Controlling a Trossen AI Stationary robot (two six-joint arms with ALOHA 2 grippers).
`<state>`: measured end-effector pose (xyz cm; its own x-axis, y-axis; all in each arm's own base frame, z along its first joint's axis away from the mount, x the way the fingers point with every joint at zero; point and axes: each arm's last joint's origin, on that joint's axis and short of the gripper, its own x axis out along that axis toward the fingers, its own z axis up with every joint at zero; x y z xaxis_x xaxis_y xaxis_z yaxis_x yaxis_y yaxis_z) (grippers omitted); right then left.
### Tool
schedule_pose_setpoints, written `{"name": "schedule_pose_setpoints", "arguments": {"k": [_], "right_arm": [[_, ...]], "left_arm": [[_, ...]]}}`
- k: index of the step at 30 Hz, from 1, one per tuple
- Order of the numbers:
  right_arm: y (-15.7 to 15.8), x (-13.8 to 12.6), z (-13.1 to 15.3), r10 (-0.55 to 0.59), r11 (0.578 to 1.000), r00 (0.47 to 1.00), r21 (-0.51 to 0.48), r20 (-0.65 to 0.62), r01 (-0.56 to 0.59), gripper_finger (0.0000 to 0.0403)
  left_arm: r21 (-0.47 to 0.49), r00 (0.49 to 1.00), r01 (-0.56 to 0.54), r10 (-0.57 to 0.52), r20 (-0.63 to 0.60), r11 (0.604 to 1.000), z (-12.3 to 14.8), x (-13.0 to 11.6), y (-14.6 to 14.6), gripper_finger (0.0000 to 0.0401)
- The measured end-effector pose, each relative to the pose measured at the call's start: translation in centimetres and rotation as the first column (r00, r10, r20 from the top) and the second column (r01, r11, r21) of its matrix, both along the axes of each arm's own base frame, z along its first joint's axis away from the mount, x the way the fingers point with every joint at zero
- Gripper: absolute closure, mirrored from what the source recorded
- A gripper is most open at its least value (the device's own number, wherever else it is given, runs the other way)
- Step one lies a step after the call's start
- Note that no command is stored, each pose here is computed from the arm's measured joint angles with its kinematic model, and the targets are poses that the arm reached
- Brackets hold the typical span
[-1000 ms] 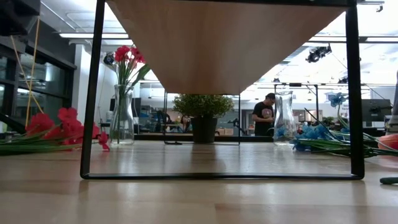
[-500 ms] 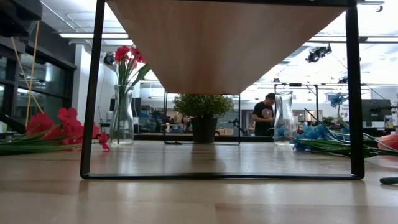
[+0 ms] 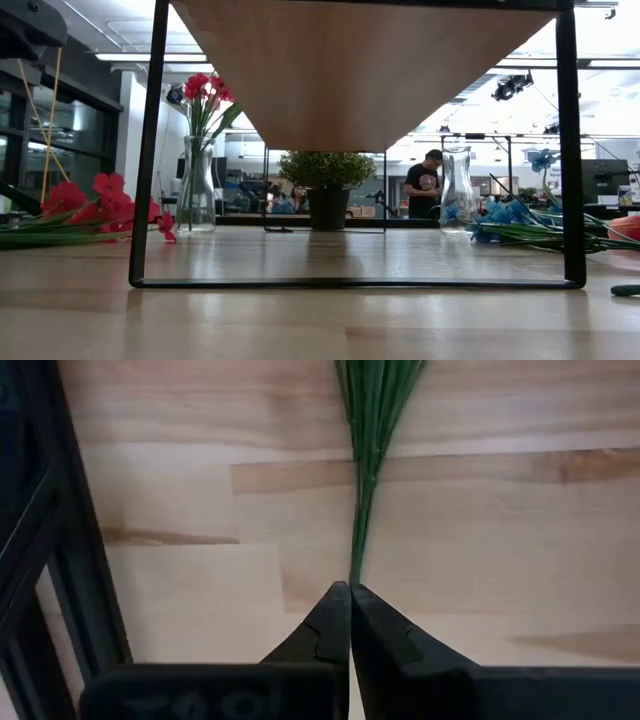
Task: Pick and place flowers into a vace then onto a shelf
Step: Put the orange flowers into the left transparent vase
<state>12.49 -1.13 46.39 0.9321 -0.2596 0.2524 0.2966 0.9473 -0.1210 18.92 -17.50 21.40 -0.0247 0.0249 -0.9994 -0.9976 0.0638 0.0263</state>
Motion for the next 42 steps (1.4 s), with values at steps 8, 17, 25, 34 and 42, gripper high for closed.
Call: {"name": "schedule_pose_setpoints", "arguments": {"k": [8, 17, 25, 34, 42], "right_arm": [[-0.01, 0.01, 0.0, 0.0, 1.0, 1.0, 0.002, 0.0, 0.0, 0.0167], [0.0, 0.02, -0.02, 0.001, 1.0, 1.0, 0.004, 0.0, -0.001, 0.0167], [0.0, 0.01, 0.0, 0.0, 1.0, 1.0, 0.002, 0.001, 0.0, 0.0167], [0.0, 0.0, 0.0, 0.0, 1.0, 1.0, 0.002, 0.001, 0.0, 0.0167], [0.0, 0.02, -0.01, 0.0, 1.0, 1.0, 0.003, 0.001, 0.0, 0.0167]], "left_arm": [[0.004, 1.0, 0.019, -0.019, -0.004, 1.0, 0.0, -0.04, 0.04, 0.0357], [0.014, 1.0, 0.024, -0.024, 0.004, 1.0, 0.0, -0.02, 0.07, 0.0302], [0.005, 0.998, 0.059, -0.059, 0.014, 0.998, -0.01, 0.09, -0.01, 0.0183], [-0.001, 0.997, 0.072, -0.072, 0.026, 0.997, -0.01, 0.19, -0.09, 0.0104], [0.016, 0.992, 0.095, -0.096, 0.076, 0.995, -0.01, 0.49, -0.19, 0.0098]]}}
